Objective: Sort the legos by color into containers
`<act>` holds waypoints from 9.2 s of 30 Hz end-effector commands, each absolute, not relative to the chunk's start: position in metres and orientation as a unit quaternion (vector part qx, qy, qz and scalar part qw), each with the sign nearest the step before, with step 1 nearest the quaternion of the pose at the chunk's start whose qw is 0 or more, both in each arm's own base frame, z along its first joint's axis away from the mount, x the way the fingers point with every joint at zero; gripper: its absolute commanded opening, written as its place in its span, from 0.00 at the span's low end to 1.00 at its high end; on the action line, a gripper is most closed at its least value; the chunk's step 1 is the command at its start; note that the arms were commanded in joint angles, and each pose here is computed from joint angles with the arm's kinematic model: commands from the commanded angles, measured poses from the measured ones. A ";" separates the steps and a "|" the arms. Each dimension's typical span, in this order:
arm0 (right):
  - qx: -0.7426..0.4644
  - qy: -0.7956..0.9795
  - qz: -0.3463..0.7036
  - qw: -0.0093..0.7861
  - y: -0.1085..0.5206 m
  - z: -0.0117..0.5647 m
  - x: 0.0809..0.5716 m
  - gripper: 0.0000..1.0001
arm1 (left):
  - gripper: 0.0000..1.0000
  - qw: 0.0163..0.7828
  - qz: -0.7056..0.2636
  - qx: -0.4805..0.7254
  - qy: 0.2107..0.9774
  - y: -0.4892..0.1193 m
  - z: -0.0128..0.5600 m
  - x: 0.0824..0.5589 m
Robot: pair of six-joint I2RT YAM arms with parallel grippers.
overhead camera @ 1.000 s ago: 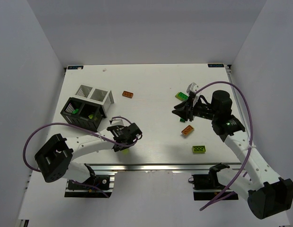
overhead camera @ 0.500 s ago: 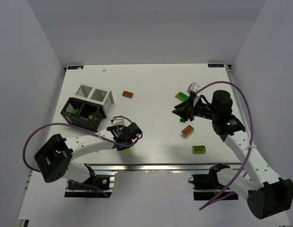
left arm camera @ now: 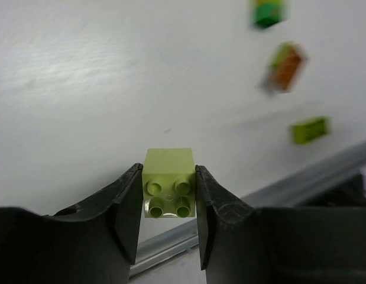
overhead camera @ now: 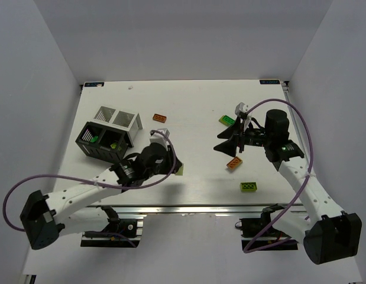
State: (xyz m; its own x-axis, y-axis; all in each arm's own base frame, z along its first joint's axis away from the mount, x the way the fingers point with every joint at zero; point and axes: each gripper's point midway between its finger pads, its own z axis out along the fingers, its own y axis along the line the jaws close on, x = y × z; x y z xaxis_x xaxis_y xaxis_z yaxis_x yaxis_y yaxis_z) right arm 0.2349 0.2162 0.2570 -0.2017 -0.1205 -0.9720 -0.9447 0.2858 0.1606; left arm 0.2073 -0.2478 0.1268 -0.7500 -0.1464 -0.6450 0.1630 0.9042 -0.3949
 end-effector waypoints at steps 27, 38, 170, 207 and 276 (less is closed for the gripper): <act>-0.508 0.497 0.588 0.386 0.230 0.270 0.158 0.77 | 0.00 0.480 -0.555 0.333 0.593 -0.356 0.297 0.153; -0.505 0.506 0.585 0.383 0.240 0.265 0.156 0.70 | 0.00 0.482 -0.547 0.332 0.599 -0.358 0.294 0.157; -0.557 0.472 0.462 0.502 0.607 0.278 0.310 0.00 | 0.54 0.745 -0.032 -0.251 0.617 0.026 0.336 0.248; -0.529 0.618 0.279 0.510 0.455 0.269 0.428 0.85 | 0.98 0.734 -0.126 -0.122 0.656 -0.033 0.333 0.262; -0.431 0.861 0.098 0.251 0.116 0.037 0.479 0.58 | 0.98 0.717 -0.168 -0.075 0.672 -0.059 0.327 0.265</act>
